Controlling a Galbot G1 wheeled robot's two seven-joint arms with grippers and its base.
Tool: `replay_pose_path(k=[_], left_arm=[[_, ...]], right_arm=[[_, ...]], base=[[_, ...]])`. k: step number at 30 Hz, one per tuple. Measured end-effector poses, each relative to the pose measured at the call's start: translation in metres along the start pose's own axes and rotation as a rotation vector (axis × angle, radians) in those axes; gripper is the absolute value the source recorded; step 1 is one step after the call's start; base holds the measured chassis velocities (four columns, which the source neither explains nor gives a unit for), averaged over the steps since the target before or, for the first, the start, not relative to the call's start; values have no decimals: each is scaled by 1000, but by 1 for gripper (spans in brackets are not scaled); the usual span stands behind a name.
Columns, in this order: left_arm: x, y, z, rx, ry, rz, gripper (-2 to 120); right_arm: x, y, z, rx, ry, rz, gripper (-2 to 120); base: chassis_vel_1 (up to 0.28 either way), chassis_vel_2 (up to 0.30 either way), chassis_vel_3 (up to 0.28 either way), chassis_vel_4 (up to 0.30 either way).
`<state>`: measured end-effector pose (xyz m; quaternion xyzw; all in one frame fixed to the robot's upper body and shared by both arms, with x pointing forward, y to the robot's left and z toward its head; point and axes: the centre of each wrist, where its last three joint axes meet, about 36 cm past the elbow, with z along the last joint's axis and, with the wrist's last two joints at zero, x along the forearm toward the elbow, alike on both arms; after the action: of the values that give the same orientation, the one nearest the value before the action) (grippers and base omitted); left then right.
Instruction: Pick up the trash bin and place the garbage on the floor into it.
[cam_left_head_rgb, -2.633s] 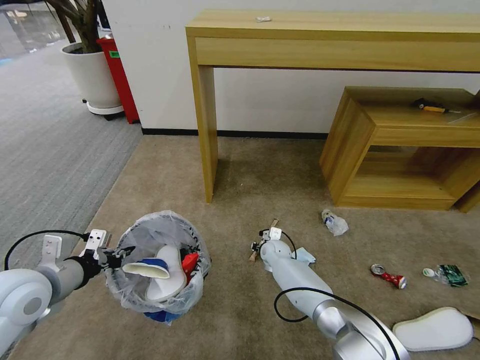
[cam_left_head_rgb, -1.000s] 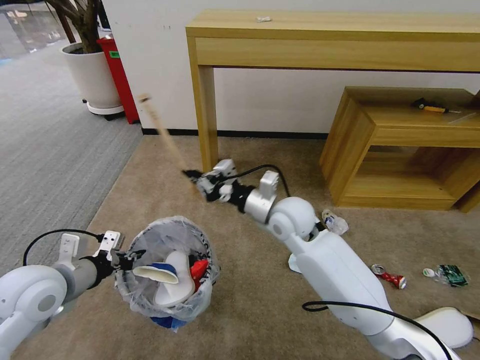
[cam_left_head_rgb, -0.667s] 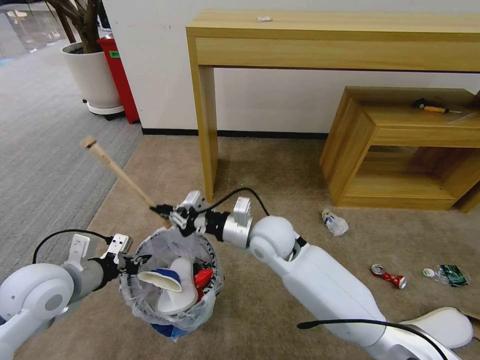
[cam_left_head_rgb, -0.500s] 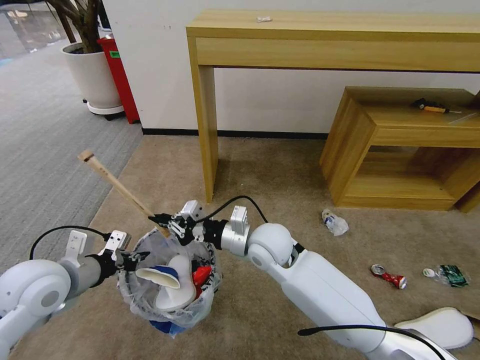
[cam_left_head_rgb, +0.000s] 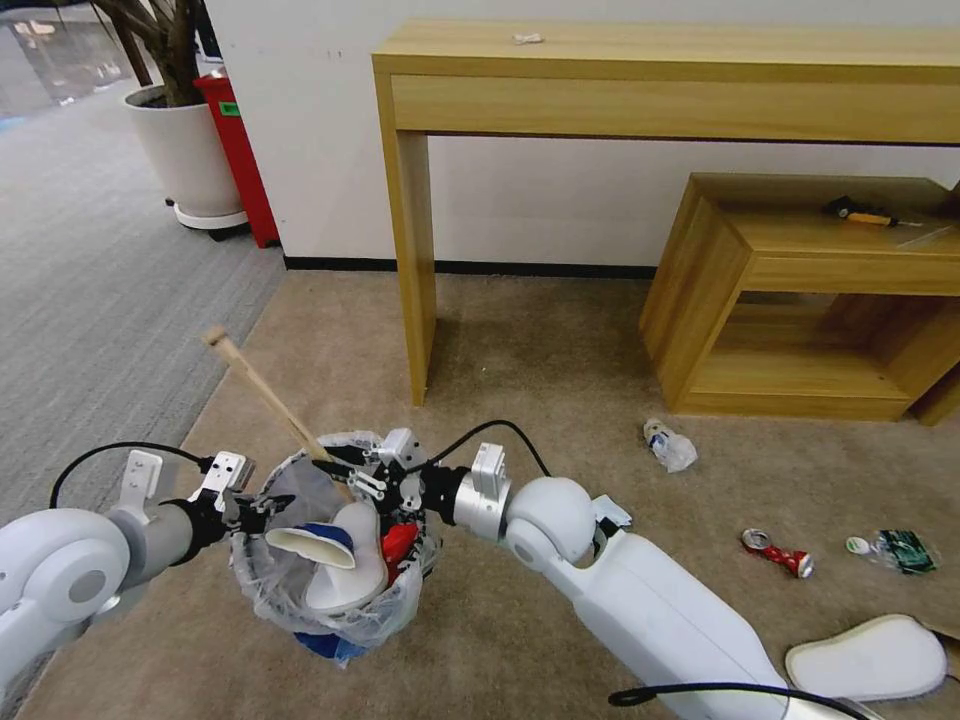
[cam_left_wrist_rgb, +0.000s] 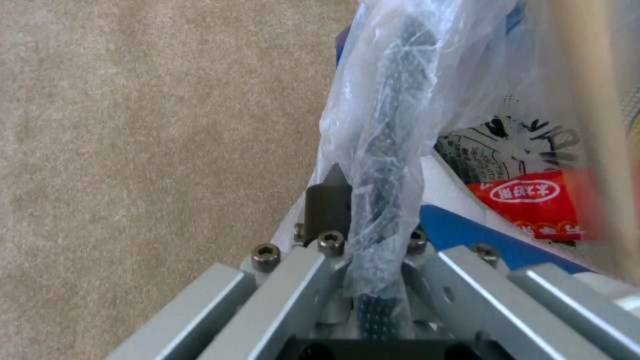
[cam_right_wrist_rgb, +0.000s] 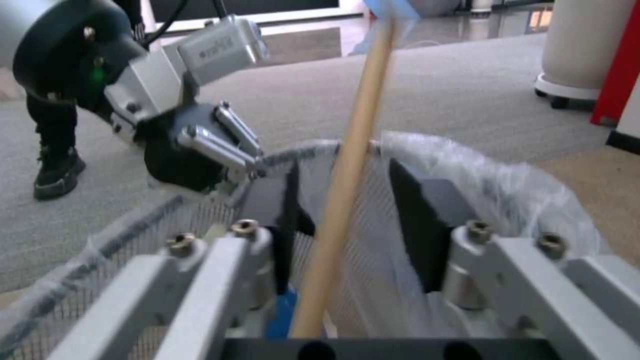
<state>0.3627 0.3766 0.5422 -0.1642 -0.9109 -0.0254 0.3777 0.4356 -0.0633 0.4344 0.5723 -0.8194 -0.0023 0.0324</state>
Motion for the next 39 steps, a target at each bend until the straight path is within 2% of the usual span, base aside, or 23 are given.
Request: replay_pose_path(k=[2,4,6,9,10,12,13,16,18,19,22,25,26,27,29,30,31,34,39], left_arm=[[0,0,0,-1,0,0,0],[1,1,0,-2,-1,0,0],[1,1,0,-3,-1,-1,0],[2,2,0,0,-5,-5,0],[2,2,0,0,-5,-5,0],[4,3,1,7,-14,-13,0],[4,3,1,7,-14,-13,0],[6,7,5,27,-28,-26,0],[7,8,9,41,-37,-29,0],[7,8,9,41,-37,-29,0],[9,10,14,62,-48,-36,0],[8,9,16,69,-51,-39,0],[8,8,19,73,-52,-38,0],[8,8,19,73,-52,-38,0],[8,6,21,75,-54,-35,0],[7,4,22,77,-54,-33,0],[7,4,22,77,-54,-33,0],[7,3,23,78,-54,-32,0],[6,1,24,76,-51,-26,0]], right_arm=[[1,1,2,-3,0,3,43],[4,4,4,-10,-4,15,55],[4,4,4,-11,-6,19,58],[12,3,1,-17,-25,73,75],[12,3,1,-17,-25,73,75],[19,0,-1,-25,-37,147,84],[19,0,-1,-25,-37,147,84],[34,-6,1,-59,-34,276,97],[47,-14,7,-78,-18,361,100],[47,-14,7,-78,-18,361,100],[76,-35,23,-111,39,494,100],[95,-47,33,-132,87,564,100],[114,-58,46,-163,132,636,100],[114,-58,46,-163,132,636,100],[134,-67,65,-197,185,724,100],[150,-72,83,-225,230,795,100],[150,-72,83,-225,230,795,100],[173,-76,116,-277,310,932,100],[182,-75,143,-358,366,1029,100]], base=[[0,0,0,0],[0,0,0,0],[0,0,0,0],[0,0,0,0],[0,0,0,0],[0,0,0,0],[0,0,0,0],[0,0,0,0],[0,0,0,0],[0,0,0,0],[0,0,0,0],[0,0,0,0],[0,0,0,0],[0,0,0,0],[0,0,0,0],[0,0,0,0],[0,0,0,0],[0,0,0,0],[0,0,0,0]])
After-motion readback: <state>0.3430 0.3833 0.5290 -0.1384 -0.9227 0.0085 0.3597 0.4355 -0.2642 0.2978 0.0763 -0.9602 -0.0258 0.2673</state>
